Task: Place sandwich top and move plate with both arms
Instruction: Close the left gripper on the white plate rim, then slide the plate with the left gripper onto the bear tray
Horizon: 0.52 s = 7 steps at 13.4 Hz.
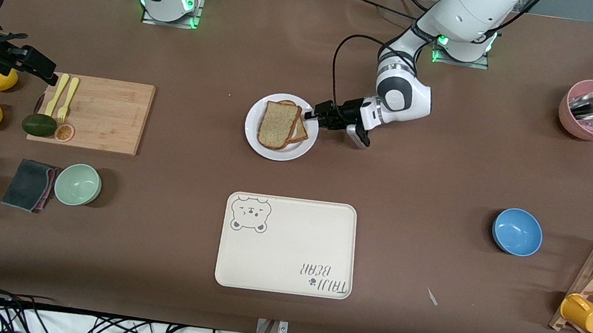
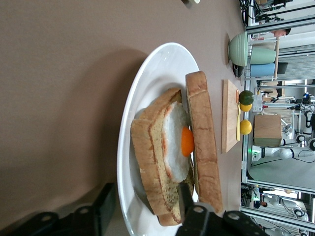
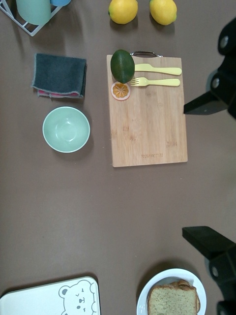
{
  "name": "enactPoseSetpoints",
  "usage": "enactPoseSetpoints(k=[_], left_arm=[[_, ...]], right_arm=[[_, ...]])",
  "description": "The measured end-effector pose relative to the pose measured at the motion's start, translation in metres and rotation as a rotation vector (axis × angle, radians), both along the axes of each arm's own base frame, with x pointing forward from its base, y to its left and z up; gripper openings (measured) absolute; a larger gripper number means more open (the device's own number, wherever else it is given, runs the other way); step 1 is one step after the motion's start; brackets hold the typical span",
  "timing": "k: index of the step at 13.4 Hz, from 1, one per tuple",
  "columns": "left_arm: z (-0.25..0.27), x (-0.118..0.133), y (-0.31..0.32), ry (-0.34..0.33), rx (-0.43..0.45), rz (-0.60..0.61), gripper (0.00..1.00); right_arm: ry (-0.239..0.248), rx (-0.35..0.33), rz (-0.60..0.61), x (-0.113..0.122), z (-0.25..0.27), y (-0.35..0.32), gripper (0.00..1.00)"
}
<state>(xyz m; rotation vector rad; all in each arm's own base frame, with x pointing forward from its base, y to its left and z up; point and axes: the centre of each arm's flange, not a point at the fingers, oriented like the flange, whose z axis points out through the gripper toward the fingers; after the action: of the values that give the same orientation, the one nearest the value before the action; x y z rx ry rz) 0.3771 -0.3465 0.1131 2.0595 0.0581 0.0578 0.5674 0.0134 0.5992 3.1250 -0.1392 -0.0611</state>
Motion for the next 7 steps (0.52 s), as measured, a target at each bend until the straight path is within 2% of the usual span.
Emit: enactPoseSetpoints(k=[1,2,3,4,5,7], left_arm=[[-0.0009,-0.0009,-0.0004,0.002,0.001,-0.001,0.54],[-0.0022,-0.0017,-0.0005,0.003,0.002,-0.003,0.49],[-0.0039,-0.0024,-0.0004,0.004,0.003,-0.003,0.49],[-0.0052,-0.0025,-0.0005,-0.002,0.003,-0.003,0.43],[-0.0069,-0.0028,-0.0005,-0.008,0.003,-0.002,0.43],[-0.0105,-0.0040,-0.0002,-0.019,0.004,0.000,0.31]], right_arm=[[0.000,0.000,0.000,0.0001,-0.0002,0.0000,1.00],[0.001,0.000,0.000,0.0002,-0.0004,0.0000,1.00],[0.001,0.000,0.000,0.0002,-0.0005,0.0000,1.00],[0.001,0.000,0.000,0.0003,-0.0007,0.0000,1.00],[0.001,0.000,0.000,0.0004,-0.0008,0.0000,1.00],[0.002,0.000,0.000,0.0004,-0.0009,0.0000,1.00]])
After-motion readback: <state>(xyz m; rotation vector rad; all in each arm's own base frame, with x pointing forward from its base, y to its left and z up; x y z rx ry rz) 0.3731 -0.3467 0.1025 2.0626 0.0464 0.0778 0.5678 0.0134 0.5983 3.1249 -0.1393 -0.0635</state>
